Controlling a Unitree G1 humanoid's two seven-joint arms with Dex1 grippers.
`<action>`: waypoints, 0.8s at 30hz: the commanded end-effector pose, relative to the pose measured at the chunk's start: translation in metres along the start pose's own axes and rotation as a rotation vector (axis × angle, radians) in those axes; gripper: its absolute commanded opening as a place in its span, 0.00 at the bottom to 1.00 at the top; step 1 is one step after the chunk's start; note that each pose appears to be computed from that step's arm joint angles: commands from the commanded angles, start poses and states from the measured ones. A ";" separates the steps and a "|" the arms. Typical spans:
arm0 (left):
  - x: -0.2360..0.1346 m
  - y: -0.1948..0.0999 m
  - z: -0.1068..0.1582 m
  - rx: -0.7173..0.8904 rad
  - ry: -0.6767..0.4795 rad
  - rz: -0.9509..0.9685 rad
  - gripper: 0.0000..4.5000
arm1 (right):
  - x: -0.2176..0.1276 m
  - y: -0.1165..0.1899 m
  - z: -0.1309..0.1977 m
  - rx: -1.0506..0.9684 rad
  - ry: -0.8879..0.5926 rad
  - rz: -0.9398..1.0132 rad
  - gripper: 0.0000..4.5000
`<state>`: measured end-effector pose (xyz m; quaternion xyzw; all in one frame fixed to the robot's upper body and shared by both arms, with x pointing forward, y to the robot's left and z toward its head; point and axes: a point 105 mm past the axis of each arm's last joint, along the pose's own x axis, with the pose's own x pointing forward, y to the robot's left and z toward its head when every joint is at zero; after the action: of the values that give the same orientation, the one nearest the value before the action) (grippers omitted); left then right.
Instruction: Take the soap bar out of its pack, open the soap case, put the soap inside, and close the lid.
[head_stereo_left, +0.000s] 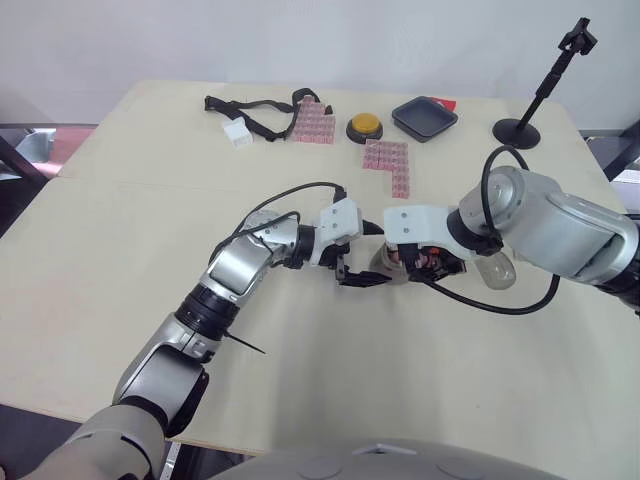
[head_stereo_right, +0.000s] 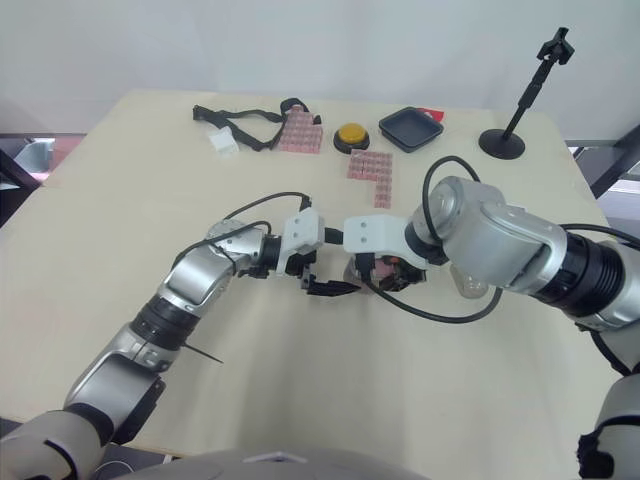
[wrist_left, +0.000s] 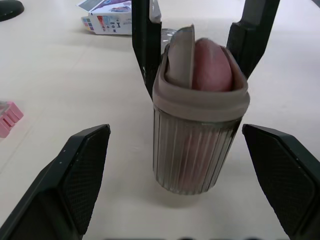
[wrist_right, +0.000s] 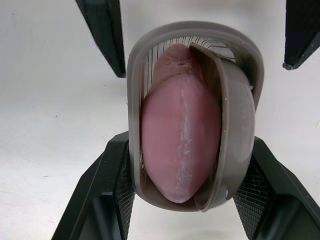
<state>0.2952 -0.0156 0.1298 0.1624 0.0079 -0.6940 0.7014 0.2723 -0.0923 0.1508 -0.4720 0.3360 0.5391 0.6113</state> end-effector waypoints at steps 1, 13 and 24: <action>0.003 -0.002 0.007 0.040 -0.020 -0.015 1.00 | -0.007 -0.005 0.005 -0.018 -0.018 -0.042 0.47; 0.010 -0.005 0.008 0.051 -0.033 -0.035 1.00 | -0.003 -0.002 0.009 -0.021 -0.033 -0.031 0.47; 0.013 -0.007 0.005 0.057 -0.027 -0.042 1.00 | -0.002 -0.004 0.012 -0.021 -0.047 -0.037 0.47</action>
<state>0.2893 -0.0283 0.1228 0.1669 0.0006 -0.7094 0.6847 0.2693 -0.0828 0.1438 -0.4637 0.3327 0.5518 0.6081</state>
